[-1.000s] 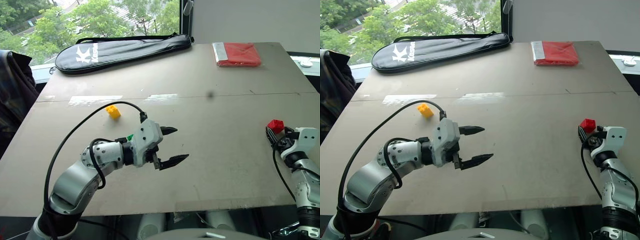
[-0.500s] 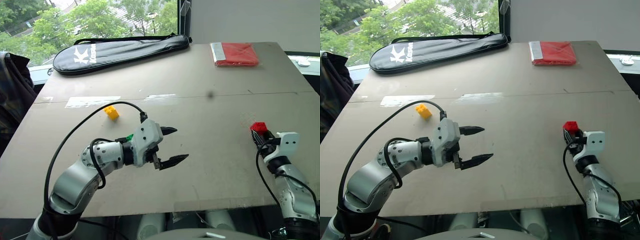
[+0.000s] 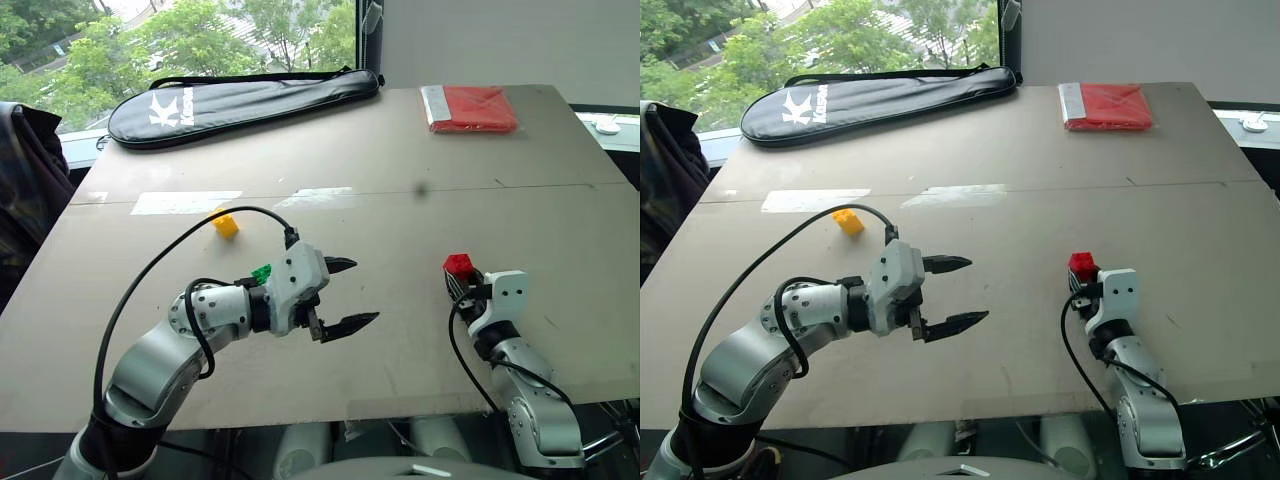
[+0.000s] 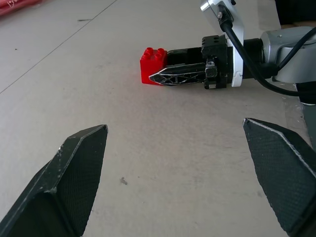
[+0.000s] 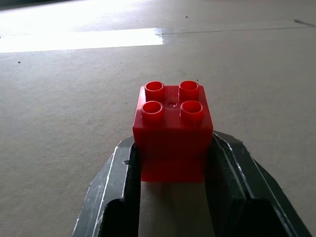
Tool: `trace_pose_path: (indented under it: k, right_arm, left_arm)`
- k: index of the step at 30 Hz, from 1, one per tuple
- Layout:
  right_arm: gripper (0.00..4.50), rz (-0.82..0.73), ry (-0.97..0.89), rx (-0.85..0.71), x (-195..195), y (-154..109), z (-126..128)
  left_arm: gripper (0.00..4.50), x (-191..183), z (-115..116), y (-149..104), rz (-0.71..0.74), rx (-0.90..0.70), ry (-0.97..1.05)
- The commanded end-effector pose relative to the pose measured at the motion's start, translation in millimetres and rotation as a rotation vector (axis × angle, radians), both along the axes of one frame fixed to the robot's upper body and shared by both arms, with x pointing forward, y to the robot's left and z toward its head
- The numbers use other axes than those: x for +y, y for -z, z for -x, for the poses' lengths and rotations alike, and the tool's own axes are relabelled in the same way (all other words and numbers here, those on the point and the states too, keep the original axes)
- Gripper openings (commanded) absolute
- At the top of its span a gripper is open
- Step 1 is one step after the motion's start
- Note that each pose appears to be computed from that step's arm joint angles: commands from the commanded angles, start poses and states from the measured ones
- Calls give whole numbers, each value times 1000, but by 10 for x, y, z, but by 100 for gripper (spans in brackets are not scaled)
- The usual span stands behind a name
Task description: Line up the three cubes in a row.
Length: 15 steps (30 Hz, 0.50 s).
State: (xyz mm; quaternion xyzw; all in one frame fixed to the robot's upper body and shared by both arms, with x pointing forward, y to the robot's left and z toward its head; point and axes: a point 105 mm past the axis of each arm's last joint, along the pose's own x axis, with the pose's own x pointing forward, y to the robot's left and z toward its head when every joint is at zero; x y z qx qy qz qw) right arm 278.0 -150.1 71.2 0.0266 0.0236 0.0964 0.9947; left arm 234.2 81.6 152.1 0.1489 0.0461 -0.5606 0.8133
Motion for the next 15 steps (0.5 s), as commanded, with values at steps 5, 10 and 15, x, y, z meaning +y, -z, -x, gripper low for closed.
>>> trace_pose_path:
  k: [5,10,15]
  right_arm:
    - [125,16,24,-37,-10,-111,-55]
    - [257,12,34,-31,-18,-99,-81]
    - [445,-9,29,-36,8,-104,-103]
  left_arm:
    - [450,31,1,-24,-8,-30,3]
    - [450,37,-20,-10,-11,-34,1]
    - [450,54,-32,-1,-13,-37,-2]
